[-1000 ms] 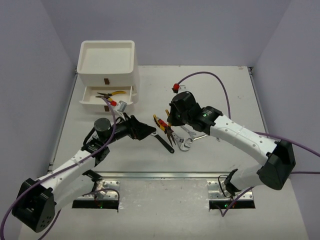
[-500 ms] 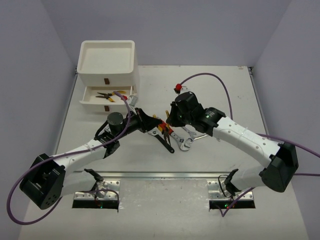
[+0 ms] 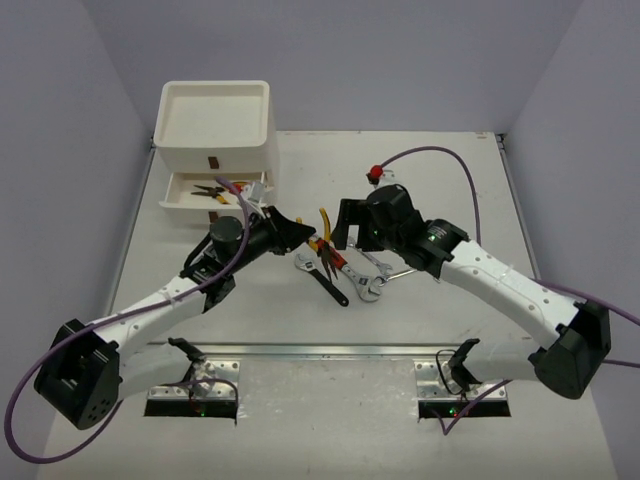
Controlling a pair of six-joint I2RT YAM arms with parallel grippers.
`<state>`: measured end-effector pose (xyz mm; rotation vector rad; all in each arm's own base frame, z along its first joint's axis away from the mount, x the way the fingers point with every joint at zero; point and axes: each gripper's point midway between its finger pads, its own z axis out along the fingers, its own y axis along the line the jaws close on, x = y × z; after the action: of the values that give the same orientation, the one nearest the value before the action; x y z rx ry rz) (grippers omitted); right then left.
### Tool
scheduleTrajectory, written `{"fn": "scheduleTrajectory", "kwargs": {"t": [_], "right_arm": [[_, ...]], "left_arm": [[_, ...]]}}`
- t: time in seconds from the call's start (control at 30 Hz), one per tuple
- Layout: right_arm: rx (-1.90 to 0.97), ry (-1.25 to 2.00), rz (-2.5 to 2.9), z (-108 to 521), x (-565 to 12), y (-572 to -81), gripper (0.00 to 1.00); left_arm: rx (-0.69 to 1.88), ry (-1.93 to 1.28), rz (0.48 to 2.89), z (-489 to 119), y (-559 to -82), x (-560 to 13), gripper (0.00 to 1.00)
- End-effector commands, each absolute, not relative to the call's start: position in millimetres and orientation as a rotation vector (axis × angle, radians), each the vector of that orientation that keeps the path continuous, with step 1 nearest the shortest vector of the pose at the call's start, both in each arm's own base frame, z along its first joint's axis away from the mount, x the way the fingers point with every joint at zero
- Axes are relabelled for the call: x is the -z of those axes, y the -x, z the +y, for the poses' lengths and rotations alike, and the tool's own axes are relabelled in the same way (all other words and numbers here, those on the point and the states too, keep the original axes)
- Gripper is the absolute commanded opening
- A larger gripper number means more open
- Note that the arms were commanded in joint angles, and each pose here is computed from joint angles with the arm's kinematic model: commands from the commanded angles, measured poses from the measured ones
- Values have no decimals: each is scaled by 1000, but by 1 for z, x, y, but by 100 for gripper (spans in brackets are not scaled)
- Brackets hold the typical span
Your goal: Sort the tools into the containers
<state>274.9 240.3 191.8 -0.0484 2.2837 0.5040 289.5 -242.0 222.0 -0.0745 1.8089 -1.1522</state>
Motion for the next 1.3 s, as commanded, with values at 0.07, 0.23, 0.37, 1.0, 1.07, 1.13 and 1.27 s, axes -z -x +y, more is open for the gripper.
{"fn": "scheduleTrajectory", "kwargs": {"t": [0.07, 0.23, 0.37, 1.0, 1.07, 1.13, 1.27], "right_arm": [[-410, -30, 2124, 186, -227, -276, 99], [-359, -16, 2140, 172, -216, -268, 99], [-350, -8, 2153, 167, -211, -262, 99], [-349, 51, 2191, 167, -196, -254, 99], [-351, 56, 2200, 168, -194, -254, 99], [-349, 53, 2211, 169, -190, -254, 99], [-347, 57, 2220, 170, -184, -254, 99]], "left_arm": [[963, 577, 1599, -118, -347, -287, 0], [829, 997, 1405, -14, -356, -288, 0], [751, 1170, 1318, 31, -372, -274, 0], [755, 1153, 1229, 52, -392, -311, 100], [698, 1160, 1251, 55, -384, -307, 100], [660, 1180, 1277, 53, -359, -290, 99], [690, 1256, 1340, 40, -329, -228, 87]]}}
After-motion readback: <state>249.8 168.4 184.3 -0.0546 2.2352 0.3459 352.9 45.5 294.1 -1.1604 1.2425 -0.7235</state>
